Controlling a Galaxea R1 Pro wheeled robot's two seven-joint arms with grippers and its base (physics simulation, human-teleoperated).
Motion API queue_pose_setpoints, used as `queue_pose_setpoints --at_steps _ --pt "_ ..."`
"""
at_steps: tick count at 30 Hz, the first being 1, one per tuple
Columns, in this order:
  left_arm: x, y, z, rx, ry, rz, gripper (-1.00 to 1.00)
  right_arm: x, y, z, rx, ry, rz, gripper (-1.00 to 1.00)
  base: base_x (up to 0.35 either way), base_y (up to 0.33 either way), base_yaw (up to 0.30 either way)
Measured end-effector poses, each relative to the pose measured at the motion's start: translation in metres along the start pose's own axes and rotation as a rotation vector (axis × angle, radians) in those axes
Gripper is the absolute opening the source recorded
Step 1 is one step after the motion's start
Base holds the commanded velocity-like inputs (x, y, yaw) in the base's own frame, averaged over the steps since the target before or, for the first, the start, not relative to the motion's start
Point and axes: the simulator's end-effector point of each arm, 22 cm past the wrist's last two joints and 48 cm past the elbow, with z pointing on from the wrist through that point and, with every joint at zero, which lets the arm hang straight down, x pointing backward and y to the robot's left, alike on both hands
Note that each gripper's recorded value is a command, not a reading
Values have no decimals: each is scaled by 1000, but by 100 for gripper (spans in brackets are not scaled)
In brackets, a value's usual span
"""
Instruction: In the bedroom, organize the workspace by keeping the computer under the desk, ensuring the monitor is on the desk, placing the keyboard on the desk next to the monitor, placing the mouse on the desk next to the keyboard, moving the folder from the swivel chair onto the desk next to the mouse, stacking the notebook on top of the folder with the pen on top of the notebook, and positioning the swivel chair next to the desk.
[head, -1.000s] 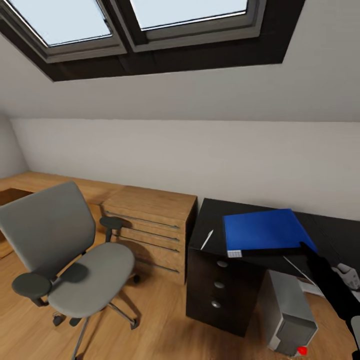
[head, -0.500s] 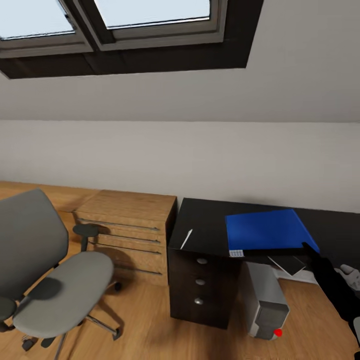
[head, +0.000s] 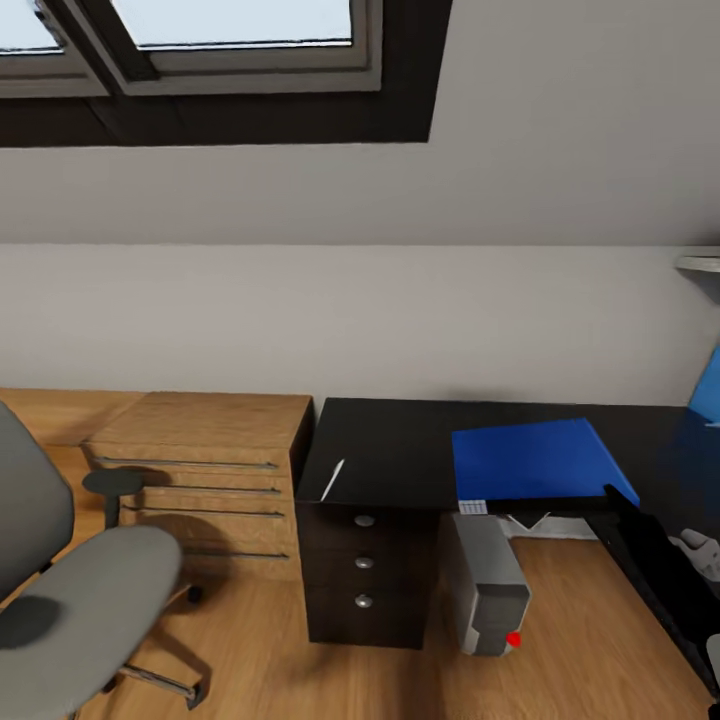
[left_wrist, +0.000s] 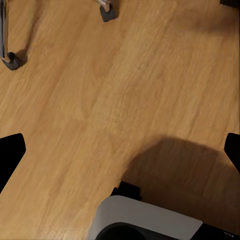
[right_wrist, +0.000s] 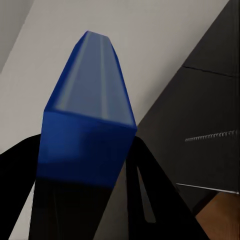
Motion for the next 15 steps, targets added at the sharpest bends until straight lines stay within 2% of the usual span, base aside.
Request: queue_pose_setpoints --at_steps 15 --pt "-2 -1 0 2 -7 -2 100 -4 2 -1 -2 -7 -3 -100 0 0 -274"
